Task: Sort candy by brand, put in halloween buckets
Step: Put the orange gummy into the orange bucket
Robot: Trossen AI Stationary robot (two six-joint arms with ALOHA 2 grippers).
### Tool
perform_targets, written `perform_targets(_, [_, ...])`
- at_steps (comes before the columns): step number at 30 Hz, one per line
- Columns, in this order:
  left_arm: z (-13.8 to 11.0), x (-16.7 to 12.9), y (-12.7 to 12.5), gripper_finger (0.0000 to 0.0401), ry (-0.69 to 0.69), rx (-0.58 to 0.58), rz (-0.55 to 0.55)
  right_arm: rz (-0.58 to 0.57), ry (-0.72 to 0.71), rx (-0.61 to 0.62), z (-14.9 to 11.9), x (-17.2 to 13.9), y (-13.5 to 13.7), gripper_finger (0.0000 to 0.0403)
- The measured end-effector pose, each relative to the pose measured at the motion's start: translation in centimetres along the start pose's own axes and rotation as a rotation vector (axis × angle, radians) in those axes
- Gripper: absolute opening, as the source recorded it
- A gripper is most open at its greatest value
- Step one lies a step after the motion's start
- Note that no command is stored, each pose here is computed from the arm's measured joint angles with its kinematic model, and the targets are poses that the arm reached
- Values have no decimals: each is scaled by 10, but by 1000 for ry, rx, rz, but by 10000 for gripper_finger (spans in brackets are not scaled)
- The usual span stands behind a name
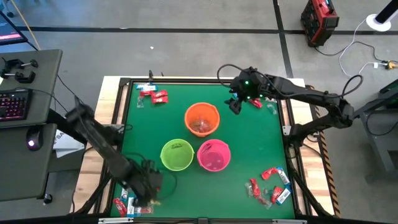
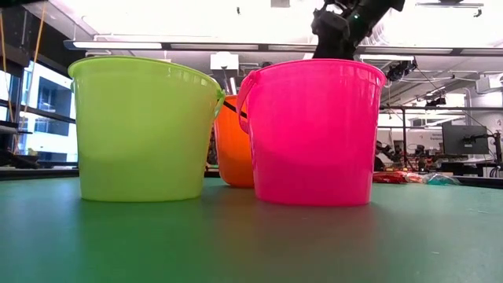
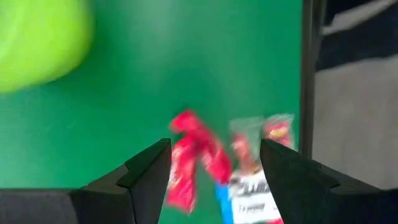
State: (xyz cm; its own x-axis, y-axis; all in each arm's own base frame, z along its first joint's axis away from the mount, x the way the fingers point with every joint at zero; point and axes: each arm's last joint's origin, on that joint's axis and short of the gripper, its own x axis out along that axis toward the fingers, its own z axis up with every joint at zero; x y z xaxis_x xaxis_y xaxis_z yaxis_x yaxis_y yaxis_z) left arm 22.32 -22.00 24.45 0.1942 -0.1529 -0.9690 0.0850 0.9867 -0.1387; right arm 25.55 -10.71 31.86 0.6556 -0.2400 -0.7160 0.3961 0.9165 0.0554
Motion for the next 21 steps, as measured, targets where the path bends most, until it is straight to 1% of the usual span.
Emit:
perform_targets(3, [8, 25, -18, 236, -4, 77, -103, -4, 11, 5, -1, 0, -2, 281])
perform_targets(5, [8, 37, -25, 236, 19, 108, -127, -4, 19, 5, -2, 0, -2, 281])
perform_targets(9, [3, 51, -28, 236, 77, 81, -90, -4, 45, 5, -4, 0, -2, 281])
perform_targets(11, [5, 53, -32, 236, 56, 67, -110, -4, 55, 6, -5, 0, -2, 281])
perform_targets(14, [3, 58, -39, 236, 42, 102, -125, -4, 58, 6, -6, 0, -2, 281])
perform_targets(18, [-4, 72, -40, 236, 110, 97, -76, -3, 58, 6, -6, 0, -2, 281])
perform_targets(21, [-4, 79, -39, 236, 126, 101, -53, -3, 58, 6, -6, 0, -2, 281])
